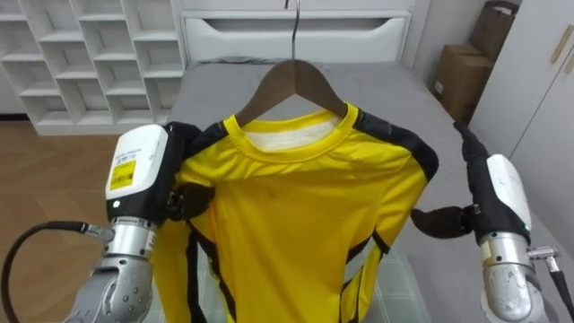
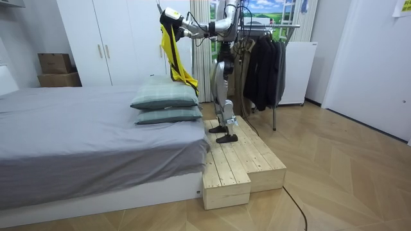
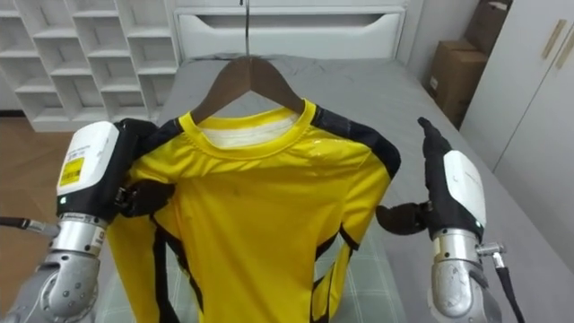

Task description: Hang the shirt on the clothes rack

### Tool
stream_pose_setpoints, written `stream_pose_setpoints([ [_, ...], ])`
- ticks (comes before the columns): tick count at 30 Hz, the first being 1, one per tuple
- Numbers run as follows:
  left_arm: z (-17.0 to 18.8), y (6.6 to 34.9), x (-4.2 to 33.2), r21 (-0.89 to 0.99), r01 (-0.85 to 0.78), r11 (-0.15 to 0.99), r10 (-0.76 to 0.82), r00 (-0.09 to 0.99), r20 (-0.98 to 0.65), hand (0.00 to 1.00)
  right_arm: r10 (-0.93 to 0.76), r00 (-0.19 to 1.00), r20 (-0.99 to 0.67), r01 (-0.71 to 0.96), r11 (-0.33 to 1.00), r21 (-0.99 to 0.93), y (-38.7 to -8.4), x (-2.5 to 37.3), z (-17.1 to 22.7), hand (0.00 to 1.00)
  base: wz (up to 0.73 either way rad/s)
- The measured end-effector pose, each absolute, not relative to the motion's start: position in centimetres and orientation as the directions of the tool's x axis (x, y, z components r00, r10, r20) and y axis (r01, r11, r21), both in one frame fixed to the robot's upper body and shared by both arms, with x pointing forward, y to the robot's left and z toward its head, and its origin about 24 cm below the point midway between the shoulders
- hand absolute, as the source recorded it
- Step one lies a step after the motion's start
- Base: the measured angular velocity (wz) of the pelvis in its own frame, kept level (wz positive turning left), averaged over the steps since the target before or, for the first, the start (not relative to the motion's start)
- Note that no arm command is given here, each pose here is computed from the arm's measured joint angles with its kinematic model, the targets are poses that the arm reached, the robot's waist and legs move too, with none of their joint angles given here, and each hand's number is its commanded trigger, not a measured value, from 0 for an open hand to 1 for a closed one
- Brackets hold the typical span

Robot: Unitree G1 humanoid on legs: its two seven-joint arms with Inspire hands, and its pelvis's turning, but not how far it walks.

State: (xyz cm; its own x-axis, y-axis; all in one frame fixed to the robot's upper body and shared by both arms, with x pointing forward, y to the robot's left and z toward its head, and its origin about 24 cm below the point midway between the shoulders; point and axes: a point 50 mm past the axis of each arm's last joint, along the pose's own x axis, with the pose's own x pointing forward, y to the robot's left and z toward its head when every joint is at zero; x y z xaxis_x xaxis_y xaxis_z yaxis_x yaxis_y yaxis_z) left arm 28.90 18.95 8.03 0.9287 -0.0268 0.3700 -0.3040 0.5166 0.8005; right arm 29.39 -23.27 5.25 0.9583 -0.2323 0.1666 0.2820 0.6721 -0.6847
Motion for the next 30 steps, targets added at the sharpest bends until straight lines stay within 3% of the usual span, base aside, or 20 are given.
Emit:
stream_pose_setpoints([
  [12,7.7,19.2,28.7,0.806,-0.294,0.513,-0.018,0.935,0.353,1.00,-0.240,0.875,0.420,0.479,0.556,-0.680,-23.3,29.6,9.0,0.00,0.00],
  [30,7.9,19.6,28.7,0.806,-0.308,0.506,-0.010,0.932,0.362,1.00,-0.242,0.830,0.502,0.546,0.536,-0.644,-23.4,29.4,10.0,0.00,0.00],
])
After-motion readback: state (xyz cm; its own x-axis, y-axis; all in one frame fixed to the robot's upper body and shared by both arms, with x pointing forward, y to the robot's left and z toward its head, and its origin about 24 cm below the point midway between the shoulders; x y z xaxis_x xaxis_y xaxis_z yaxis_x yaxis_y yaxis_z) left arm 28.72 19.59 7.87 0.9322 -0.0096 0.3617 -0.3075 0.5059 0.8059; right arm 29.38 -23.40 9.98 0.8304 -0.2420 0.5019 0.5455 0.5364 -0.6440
